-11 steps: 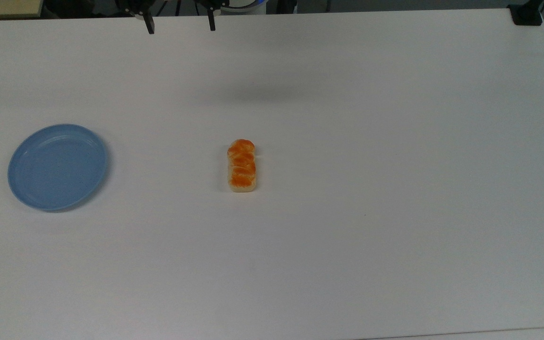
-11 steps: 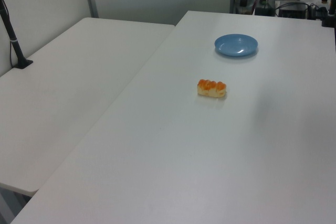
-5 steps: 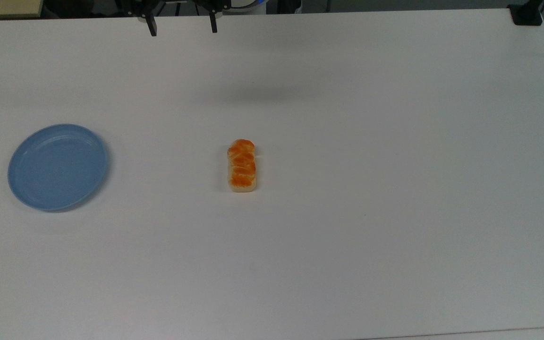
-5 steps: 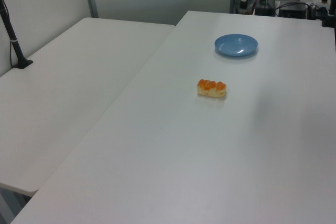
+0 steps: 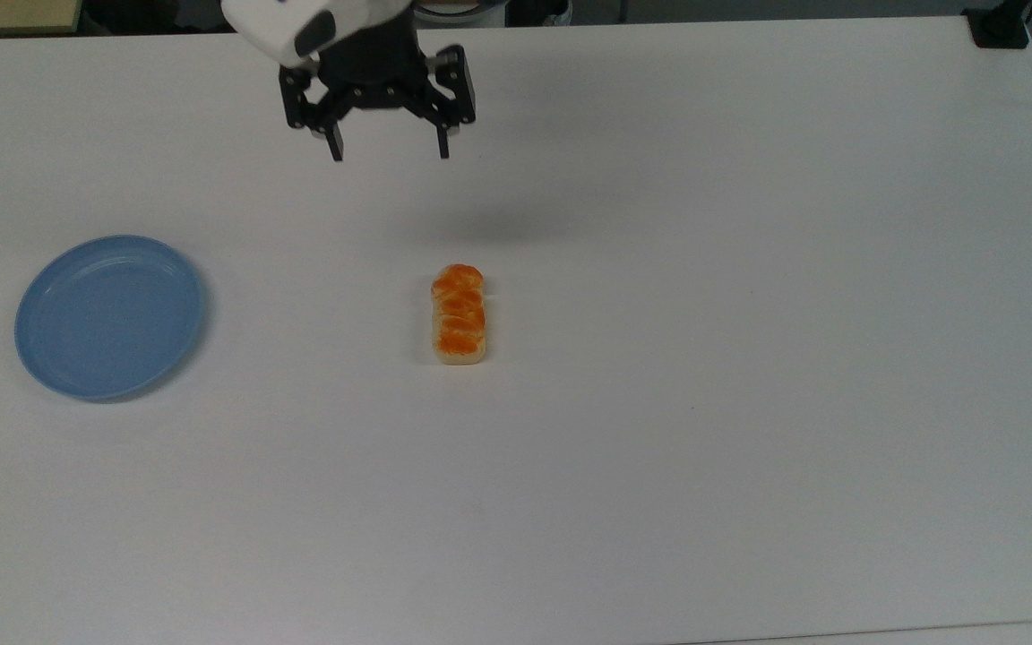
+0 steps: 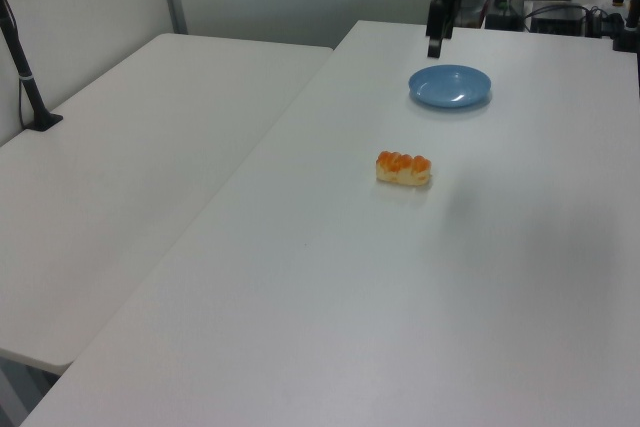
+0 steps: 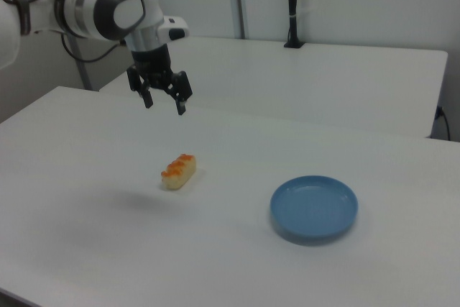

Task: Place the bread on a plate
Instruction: 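Lower the open gripper over the orange-topped bread roll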

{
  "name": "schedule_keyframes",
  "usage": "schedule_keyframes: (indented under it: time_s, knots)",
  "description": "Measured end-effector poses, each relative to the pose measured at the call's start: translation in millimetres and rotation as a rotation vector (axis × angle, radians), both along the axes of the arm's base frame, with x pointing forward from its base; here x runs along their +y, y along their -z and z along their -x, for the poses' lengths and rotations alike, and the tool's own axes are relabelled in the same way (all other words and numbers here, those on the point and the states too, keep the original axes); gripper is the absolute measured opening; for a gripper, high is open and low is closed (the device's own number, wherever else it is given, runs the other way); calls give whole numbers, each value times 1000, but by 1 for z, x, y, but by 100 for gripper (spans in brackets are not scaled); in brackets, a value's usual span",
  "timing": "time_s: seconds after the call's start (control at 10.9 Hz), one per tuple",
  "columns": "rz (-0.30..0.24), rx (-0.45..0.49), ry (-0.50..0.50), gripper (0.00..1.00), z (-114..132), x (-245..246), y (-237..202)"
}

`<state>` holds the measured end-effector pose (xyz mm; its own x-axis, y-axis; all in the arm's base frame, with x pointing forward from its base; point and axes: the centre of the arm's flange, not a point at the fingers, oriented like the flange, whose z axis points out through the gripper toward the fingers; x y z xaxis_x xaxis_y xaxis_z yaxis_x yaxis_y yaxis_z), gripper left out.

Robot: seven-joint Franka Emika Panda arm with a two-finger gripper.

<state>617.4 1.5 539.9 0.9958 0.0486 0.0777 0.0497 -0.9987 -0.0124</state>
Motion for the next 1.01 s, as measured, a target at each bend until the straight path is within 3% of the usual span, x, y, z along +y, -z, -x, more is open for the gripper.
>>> schedule_keyframes:
  time_s: [0.27,0.55,0.82,1.01]
  knots:
    - [-3,24,52,100,-13,7,35]
    - [-3,-18,58,100,-18,7,76]
    - [35,-21,9,100,-22,25,139]
    - [49,2,-18,100,-23,37,158]
